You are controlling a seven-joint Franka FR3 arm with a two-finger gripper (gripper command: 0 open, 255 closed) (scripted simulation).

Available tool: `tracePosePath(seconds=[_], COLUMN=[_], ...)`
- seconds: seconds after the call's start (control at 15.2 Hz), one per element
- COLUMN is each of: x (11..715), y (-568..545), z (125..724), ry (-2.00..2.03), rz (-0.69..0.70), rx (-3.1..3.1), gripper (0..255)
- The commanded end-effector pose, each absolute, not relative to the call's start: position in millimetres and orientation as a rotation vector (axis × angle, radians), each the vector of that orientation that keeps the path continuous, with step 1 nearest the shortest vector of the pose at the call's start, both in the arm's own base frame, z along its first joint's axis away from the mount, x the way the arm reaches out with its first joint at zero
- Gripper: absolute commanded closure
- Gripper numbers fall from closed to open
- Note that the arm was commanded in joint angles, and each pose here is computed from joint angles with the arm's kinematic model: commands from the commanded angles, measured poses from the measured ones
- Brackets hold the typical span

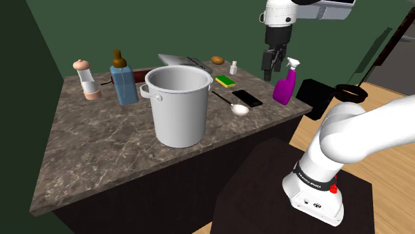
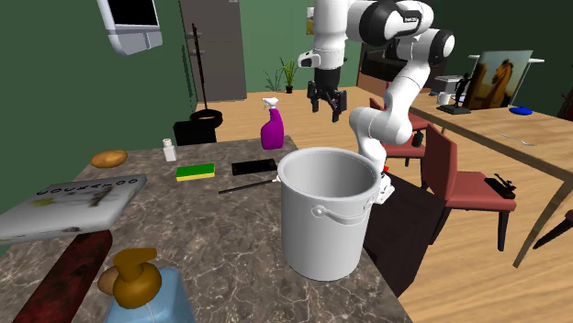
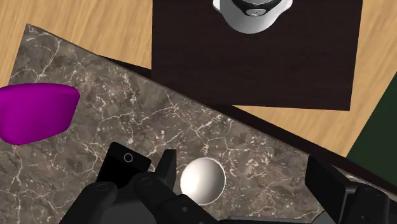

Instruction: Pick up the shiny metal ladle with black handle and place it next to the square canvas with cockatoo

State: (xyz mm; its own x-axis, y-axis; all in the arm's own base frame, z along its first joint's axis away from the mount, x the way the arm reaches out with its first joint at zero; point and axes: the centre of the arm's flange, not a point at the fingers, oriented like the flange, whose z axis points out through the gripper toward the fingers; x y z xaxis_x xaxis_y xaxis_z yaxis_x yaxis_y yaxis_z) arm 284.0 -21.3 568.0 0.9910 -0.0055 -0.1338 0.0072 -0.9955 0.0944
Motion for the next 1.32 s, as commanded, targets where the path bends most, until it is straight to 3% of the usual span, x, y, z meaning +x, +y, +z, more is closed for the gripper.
tracePosePath(seconds=[0.0,1.25], x=[284,423], y=[-21,-110], z=[568,403], ry=[0.001,-0.529], rz=[-0.205,0.135], rx=[3.04,3.139], gripper=[0,0])
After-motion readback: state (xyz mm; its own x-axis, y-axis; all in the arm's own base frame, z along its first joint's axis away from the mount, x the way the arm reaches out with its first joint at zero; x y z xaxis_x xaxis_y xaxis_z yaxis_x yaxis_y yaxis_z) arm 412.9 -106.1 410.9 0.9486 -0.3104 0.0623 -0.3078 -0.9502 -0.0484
